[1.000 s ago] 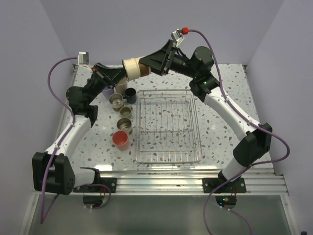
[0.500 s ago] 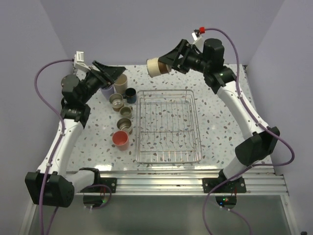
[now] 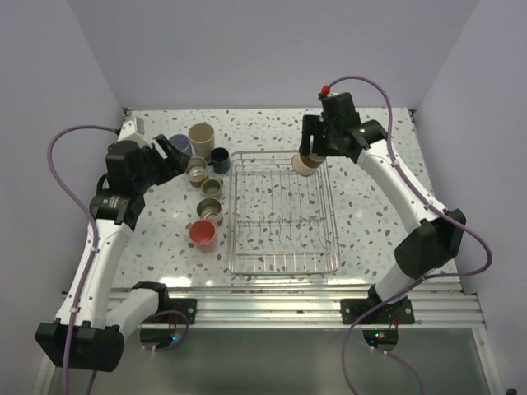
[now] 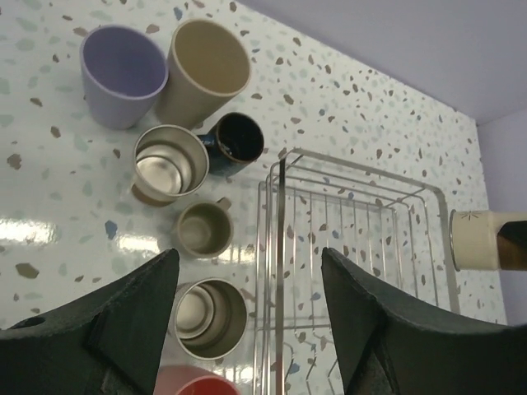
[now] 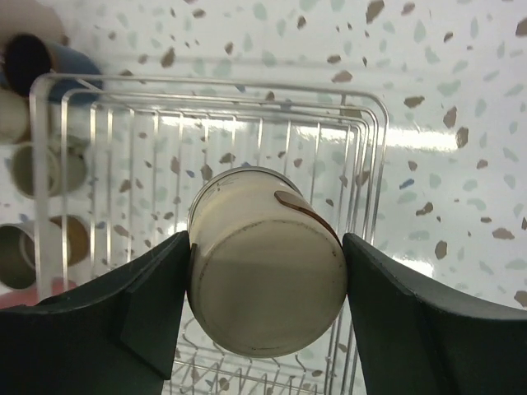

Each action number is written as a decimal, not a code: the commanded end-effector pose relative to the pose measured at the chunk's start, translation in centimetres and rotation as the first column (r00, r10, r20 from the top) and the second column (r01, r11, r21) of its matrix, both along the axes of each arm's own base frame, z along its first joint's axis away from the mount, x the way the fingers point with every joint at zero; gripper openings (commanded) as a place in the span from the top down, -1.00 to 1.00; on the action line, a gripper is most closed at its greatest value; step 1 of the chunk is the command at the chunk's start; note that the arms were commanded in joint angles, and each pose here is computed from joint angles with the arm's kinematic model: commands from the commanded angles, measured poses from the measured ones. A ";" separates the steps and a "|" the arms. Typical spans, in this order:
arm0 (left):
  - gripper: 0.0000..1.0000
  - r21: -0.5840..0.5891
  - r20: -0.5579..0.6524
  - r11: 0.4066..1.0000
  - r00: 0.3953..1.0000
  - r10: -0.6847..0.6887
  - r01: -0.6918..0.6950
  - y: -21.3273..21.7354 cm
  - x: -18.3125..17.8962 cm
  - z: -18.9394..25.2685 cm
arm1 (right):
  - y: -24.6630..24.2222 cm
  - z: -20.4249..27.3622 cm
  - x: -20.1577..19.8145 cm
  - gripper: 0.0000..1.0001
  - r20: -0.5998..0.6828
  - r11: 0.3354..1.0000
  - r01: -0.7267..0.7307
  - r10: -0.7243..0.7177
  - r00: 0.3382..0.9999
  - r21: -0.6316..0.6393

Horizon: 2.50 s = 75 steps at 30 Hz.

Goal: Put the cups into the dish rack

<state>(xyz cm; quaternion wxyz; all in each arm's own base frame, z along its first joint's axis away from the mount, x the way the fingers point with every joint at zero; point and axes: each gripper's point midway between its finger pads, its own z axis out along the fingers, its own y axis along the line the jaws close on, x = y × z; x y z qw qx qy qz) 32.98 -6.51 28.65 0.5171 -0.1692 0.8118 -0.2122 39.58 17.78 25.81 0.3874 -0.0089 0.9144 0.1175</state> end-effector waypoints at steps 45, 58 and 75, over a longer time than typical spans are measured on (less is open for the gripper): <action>-0.42 0.130 -0.169 0.990 0.985 -0.023 0.045 1.0 -1.1 -9.7 | -0.4 -13.9 4.7 -0.40 -0.076 0.922 0.051 -0.087 0.993 -0.383; -0.40 0.216 -0.218 0.975 0.970 0.105 -0.057 3.7 2.9 -12.6 | 0.4 -6.9 4.0 -0.97 -0.010 0.949 0.033 -0.038 0.999 -0.315; -0.28 0.213 -0.201 0.968 0.963 0.178 -0.135 4.5 9.2 -14.3 | -1.2 3.1 -7.3 -0.97 0.081 1.000 -0.024 0.025 0.996 -0.013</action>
